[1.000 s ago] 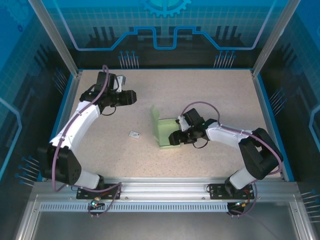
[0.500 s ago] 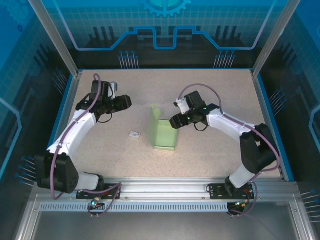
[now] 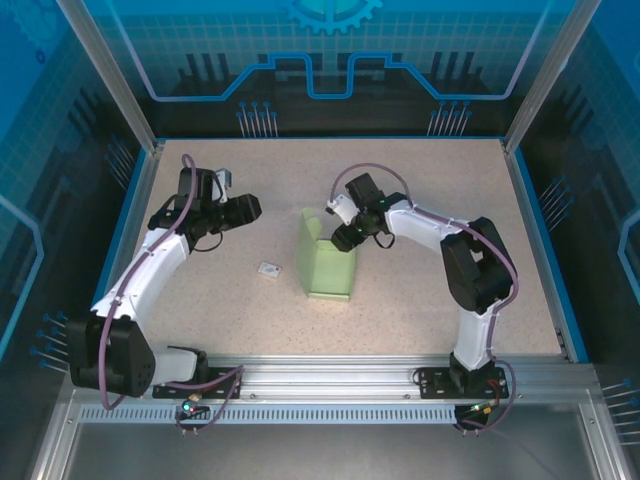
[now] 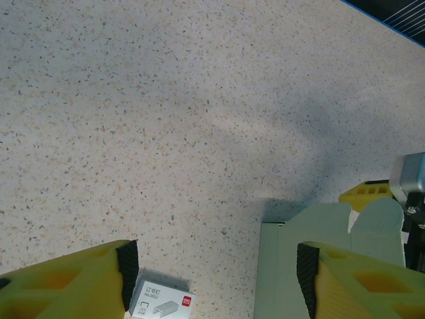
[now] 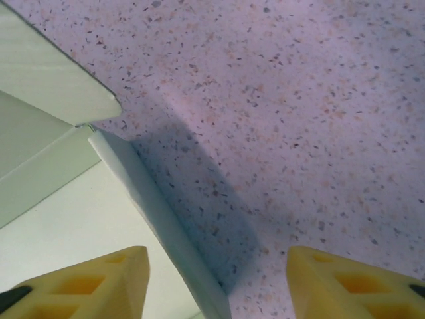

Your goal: Fold the paper box

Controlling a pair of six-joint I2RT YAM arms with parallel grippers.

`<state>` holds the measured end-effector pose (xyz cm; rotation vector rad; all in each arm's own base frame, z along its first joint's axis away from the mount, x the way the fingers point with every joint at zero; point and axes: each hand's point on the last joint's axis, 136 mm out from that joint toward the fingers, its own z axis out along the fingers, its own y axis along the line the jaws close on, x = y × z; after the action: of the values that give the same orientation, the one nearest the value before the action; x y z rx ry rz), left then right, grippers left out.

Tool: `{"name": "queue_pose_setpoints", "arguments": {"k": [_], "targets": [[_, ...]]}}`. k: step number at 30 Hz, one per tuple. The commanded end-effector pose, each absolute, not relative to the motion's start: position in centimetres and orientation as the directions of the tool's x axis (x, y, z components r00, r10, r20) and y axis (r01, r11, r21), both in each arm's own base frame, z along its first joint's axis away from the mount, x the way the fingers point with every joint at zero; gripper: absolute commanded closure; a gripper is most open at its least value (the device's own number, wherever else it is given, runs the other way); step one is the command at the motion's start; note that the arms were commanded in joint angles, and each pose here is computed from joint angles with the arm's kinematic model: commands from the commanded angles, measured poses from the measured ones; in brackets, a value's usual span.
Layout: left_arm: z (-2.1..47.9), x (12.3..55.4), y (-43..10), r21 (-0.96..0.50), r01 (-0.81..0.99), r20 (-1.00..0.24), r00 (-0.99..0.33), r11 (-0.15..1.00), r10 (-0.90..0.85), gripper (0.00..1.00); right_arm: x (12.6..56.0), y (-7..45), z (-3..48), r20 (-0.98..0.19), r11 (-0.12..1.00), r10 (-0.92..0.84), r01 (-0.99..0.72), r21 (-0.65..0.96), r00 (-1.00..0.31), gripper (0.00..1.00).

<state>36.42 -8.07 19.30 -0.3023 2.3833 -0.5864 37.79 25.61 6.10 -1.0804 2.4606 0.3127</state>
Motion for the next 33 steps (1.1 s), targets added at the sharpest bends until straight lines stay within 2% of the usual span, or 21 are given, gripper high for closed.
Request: {"name": "queue_pose_setpoints", "arguments": {"k": [1, 4, 14, 20, 28, 33], "targets": [[19.9, 36.2, -8.3, -0.516, -0.053, -0.546, -0.749, 0.855, -0.377, 0.33, 37.0, 25.7, 5.2, -0.421, 0.667, -0.664, -0.744, 0.04, -0.618, 0.48], [19.8, 36.4, -8.4, -0.518, -0.051, -0.544, -0.75, 0.854, -0.375, 0.33, 37.1, 25.8, 4.7, -0.414, 0.683, -0.648, -0.728, 0.056, -0.64, 0.51], [19.2, 36.4, -8.5, -0.524, -0.057, -0.534, -0.755, 0.85, -0.38, 0.34, 38.3, 25.3, 4.0, -0.404, 0.756, -0.579, -0.652, 0.062, -0.708, 0.73], [17.3, 36.5, -8.7, -0.542, -0.084, -0.5, -0.768, 0.836, -0.401, 0.34, 39.5, 22.4, 4.5, -0.396, 0.858, -0.452, -0.511, 0.054, -0.8, 0.8], [11.8, 35.6, -9.6, -0.495, -0.157, -0.414, -0.822, 0.854, -0.392, 0.33, 39.1, 17.8, 4.9, -0.401, 0.951, -0.278, -0.308, 0.011, -0.873, 0.77], [8.1, 33.8, -10.2, -0.418, -0.198, -0.362, -0.859, 0.886, -0.363, 0.32, 38.1, 17.6, 5.4, -0.427, 0.96, -0.235, -0.277, 0.039, -0.873, 0.64]]}}
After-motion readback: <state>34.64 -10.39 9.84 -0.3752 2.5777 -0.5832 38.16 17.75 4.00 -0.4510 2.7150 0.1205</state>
